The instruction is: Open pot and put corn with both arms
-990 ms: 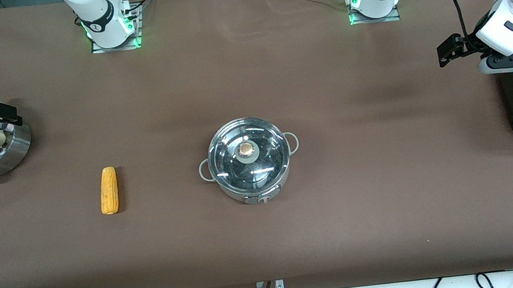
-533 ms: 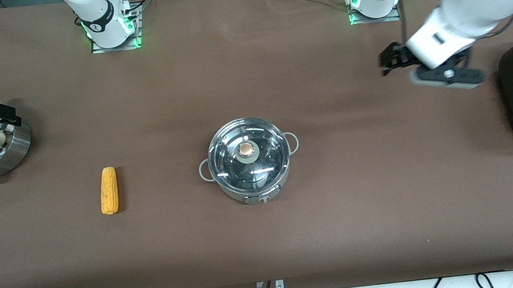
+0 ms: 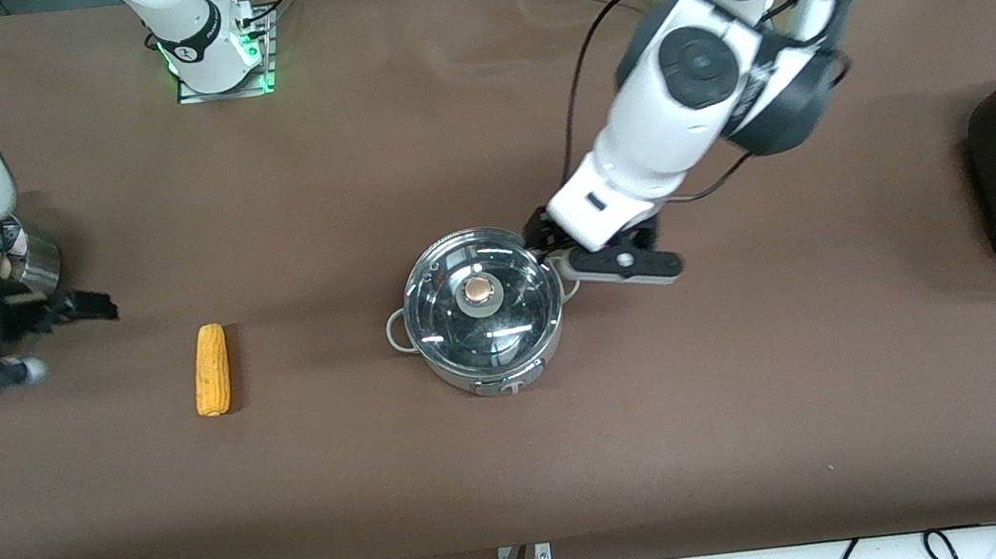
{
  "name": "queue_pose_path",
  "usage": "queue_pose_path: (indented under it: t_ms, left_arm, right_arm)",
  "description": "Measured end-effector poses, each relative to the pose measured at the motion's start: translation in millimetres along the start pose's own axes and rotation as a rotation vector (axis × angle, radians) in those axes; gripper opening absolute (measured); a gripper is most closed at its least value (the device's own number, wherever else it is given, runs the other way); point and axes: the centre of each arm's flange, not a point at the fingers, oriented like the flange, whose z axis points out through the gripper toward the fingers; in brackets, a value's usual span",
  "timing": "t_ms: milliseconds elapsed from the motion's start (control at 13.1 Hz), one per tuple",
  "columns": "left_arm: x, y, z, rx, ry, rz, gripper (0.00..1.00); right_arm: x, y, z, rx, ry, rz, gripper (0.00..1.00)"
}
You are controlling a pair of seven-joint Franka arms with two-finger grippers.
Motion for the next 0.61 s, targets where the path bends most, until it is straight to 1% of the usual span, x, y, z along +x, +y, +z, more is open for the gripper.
queue_pose_path:
  t_ms: [76, 229, 457, 610]
  left_arm:
    - [-9, 22, 26, 0.045, 0.044, 0.028, 1.00]
    - [-31, 61, 71, 0.084, 0.104, 0.035, 1.00]
    - [-59, 100, 108, 0.136, 0.145, 0.061, 1.00]
    - [-61, 103, 114, 0.162, 0.167, 0.076, 0.97]
  right_arm:
    - [17, -6, 33, -0.001, 0.023, -0.011, 1.00]
    - [39, -13, 87, -0.003, 0.063, -0.023, 1.00]
    - [55, -10, 139, -0.008, 0.131, -0.020, 1.00]
    - [57, -13, 157, -0.007, 0.160, -0.023, 1.00]
